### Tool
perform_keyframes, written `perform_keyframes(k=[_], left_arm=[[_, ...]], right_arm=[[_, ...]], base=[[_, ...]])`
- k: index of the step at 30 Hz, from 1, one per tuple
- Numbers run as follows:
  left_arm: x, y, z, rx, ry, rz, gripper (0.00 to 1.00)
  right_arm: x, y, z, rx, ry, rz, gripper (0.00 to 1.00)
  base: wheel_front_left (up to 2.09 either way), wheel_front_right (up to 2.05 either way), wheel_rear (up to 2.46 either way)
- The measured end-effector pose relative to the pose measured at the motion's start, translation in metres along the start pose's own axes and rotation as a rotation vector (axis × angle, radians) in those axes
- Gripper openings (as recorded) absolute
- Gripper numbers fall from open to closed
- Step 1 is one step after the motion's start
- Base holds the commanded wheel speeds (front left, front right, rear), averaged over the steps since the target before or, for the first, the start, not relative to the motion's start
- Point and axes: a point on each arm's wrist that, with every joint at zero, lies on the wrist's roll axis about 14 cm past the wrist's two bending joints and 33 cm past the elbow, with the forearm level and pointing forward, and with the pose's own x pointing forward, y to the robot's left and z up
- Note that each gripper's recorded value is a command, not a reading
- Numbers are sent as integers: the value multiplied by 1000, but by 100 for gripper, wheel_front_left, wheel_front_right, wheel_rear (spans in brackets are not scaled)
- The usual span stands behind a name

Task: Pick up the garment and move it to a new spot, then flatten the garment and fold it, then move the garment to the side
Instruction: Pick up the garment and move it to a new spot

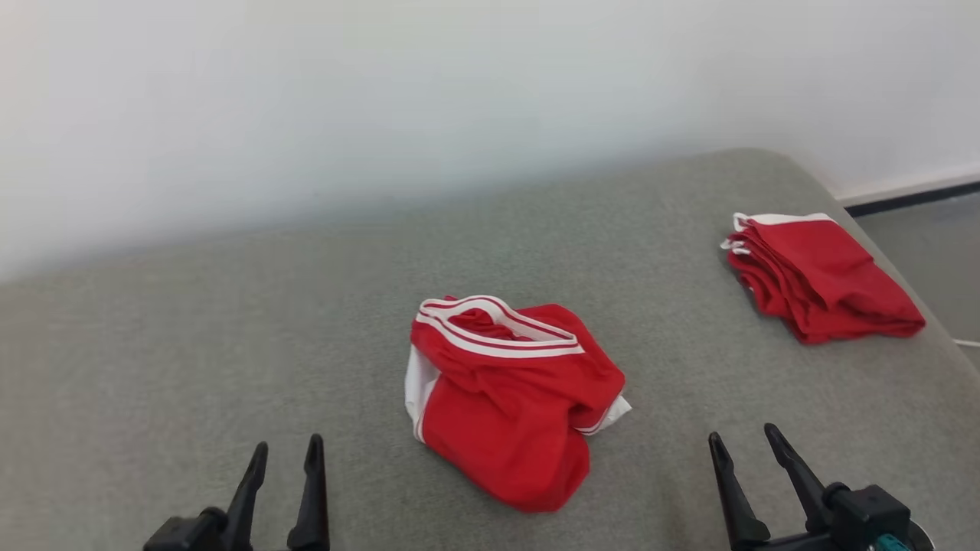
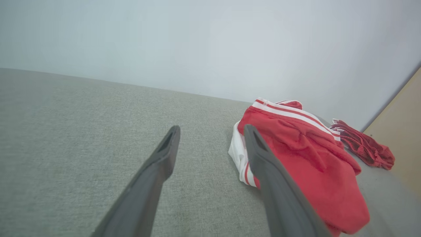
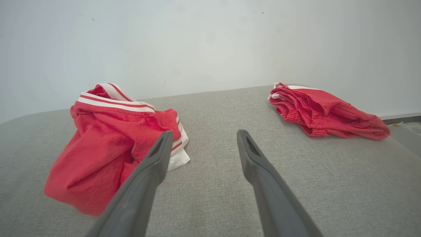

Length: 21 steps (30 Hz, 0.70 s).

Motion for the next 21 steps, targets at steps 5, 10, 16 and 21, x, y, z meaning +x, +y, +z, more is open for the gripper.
perform_keyframes(k=[5,10,16,21], left_arm=[[-34,28,21,7,-79,108,100],[-62,53,35,53,-126,205,100],[-92,76,31,118,-107,291,100],[-110,86,24,137,-80,328,100]], right_arm=[[5,15,-1,12,2,44,100],[12,31,2,10,-1,93,100],[15,43,1,14,0,126,100],[15,49,-6,26,15,138,100]], base=[[0,0,0],[0,0,0],[0,0,0],[0,0,0]])
